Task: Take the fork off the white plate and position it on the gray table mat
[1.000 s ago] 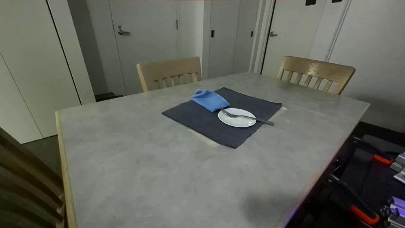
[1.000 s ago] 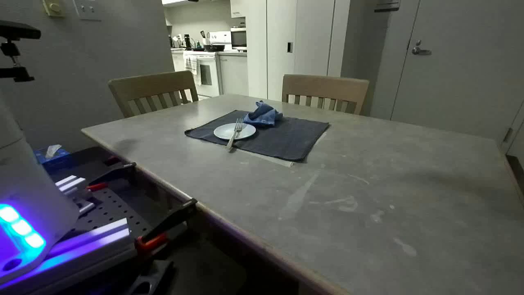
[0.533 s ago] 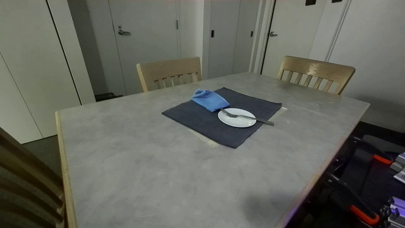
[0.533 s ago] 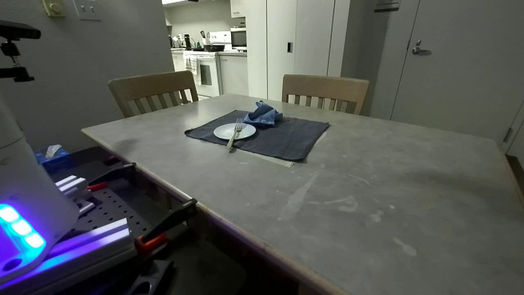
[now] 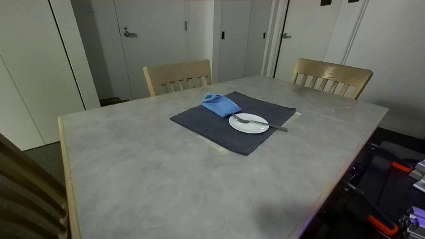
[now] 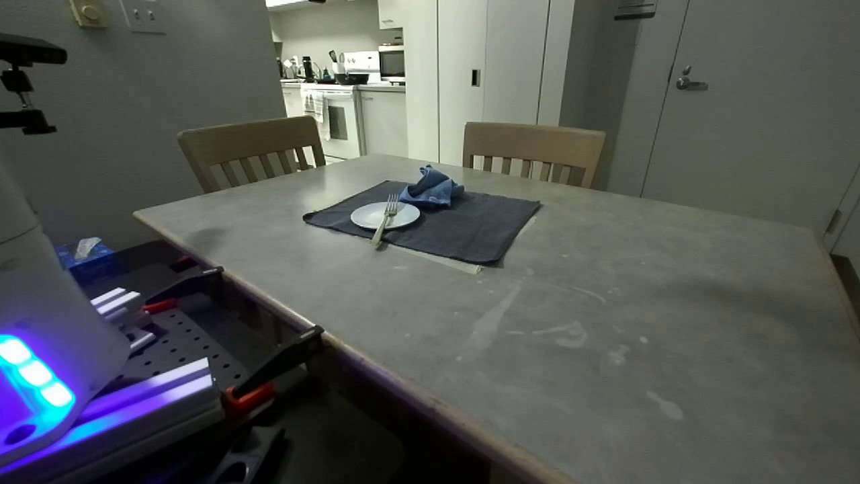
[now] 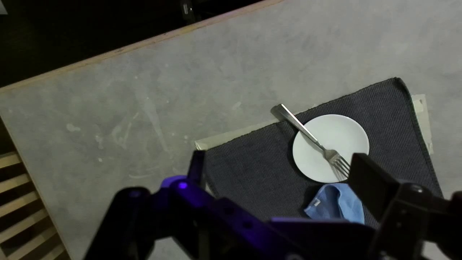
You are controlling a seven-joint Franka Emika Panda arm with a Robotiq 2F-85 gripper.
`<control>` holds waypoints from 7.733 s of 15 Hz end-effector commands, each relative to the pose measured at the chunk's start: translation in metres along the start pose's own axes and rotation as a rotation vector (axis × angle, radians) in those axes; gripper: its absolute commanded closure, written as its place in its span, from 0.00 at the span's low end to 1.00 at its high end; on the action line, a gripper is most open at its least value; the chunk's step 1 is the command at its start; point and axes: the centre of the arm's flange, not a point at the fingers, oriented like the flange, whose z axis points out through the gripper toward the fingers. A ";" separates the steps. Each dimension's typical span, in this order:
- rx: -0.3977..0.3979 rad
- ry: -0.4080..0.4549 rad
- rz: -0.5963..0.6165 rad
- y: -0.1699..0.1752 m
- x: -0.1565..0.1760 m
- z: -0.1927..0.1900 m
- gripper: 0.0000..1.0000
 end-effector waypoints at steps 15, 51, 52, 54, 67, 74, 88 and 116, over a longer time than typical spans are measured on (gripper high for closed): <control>0.000 0.000 0.000 0.000 0.000 0.000 0.00; 0.396 0.158 -0.273 -0.102 0.001 0.191 0.00; 0.404 0.166 -0.308 -0.104 0.004 0.201 0.00; 0.417 0.174 -0.376 -0.105 0.013 0.222 0.00; 0.236 0.167 -0.465 -0.097 0.012 0.265 0.00; 0.200 0.268 -0.594 -0.113 0.024 0.269 0.00; 0.211 0.236 -0.748 -0.112 0.064 0.312 0.00; 0.146 0.240 -0.789 -0.125 0.104 0.343 0.74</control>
